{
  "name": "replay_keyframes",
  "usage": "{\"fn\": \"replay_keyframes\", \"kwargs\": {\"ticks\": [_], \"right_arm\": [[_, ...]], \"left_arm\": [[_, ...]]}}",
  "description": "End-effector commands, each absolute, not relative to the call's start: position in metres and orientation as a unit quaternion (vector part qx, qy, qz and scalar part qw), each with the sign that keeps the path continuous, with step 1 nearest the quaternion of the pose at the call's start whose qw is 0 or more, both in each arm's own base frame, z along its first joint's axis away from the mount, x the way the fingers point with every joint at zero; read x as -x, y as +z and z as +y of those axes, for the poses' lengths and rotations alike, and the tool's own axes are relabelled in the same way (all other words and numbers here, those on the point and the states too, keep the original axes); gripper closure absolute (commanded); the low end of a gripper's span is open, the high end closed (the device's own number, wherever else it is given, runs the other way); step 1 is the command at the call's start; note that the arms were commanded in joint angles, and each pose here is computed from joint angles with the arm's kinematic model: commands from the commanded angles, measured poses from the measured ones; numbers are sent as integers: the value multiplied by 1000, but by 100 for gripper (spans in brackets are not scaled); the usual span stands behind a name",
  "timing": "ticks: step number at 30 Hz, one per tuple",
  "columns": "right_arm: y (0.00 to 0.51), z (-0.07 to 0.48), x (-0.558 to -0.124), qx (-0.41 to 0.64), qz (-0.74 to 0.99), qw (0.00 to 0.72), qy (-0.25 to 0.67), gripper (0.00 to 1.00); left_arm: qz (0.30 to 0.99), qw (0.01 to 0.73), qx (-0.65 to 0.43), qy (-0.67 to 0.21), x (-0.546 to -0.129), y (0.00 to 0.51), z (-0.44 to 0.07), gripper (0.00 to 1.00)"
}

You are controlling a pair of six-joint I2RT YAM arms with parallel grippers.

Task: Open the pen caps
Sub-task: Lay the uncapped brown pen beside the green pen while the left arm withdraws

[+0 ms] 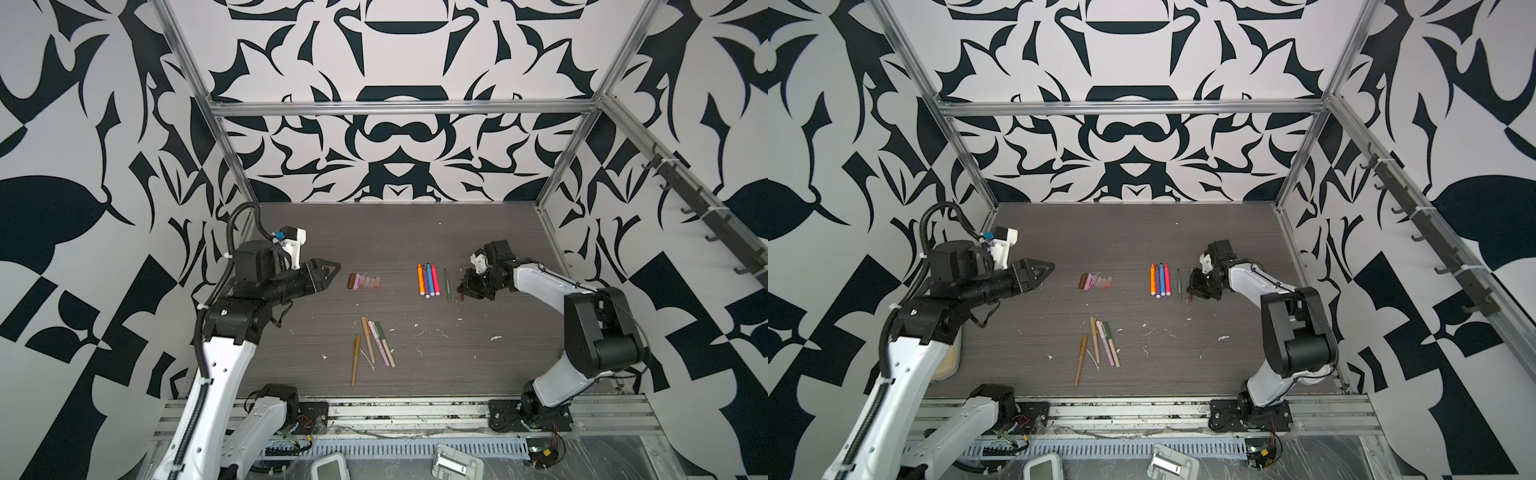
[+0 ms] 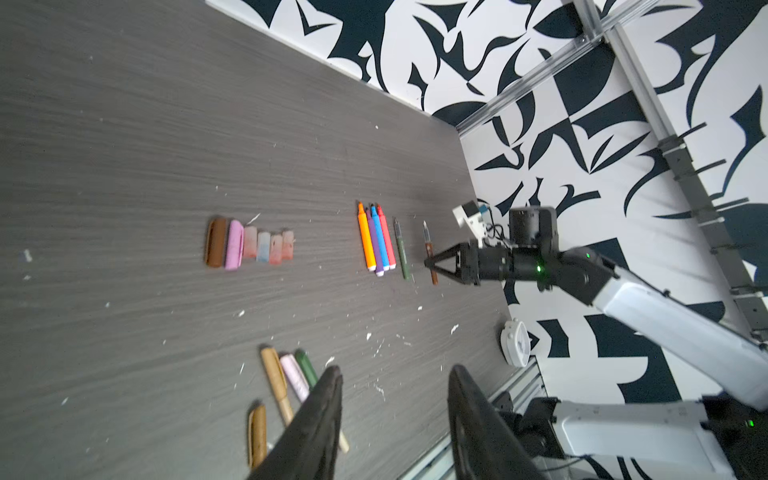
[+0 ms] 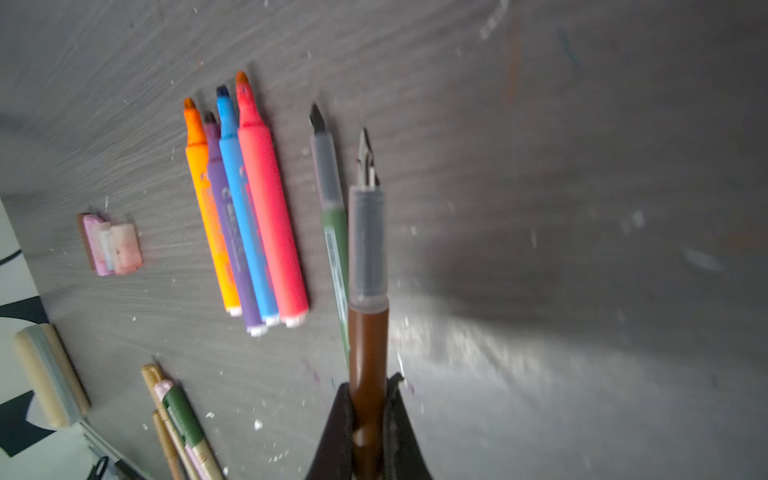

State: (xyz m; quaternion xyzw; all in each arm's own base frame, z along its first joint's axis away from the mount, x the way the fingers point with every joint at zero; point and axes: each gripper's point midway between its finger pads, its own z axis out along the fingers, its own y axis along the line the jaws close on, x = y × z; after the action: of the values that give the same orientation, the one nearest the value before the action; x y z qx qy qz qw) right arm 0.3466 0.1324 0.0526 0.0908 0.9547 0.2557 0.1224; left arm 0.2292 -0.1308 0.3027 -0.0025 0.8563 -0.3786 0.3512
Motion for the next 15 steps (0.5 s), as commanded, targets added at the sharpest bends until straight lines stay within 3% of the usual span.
{"fn": "replay_keyframes", "kwargs": {"ticks": [1, 8, 15], "right_arm": [[65, 137, -368, -51, 951, 156, 262, 88], [48, 145, -374, -42, 952, 128, 274, 61], [41, 147, -374, -53, 951, 119, 281, 55]], "left_arm": [[889, 304, 13, -343, -193, 270, -118, 55], [882, 327, 17, -340, -179, 258, -113, 53], [883, 320, 18, -344, -181, 254, -115, 53]]}}
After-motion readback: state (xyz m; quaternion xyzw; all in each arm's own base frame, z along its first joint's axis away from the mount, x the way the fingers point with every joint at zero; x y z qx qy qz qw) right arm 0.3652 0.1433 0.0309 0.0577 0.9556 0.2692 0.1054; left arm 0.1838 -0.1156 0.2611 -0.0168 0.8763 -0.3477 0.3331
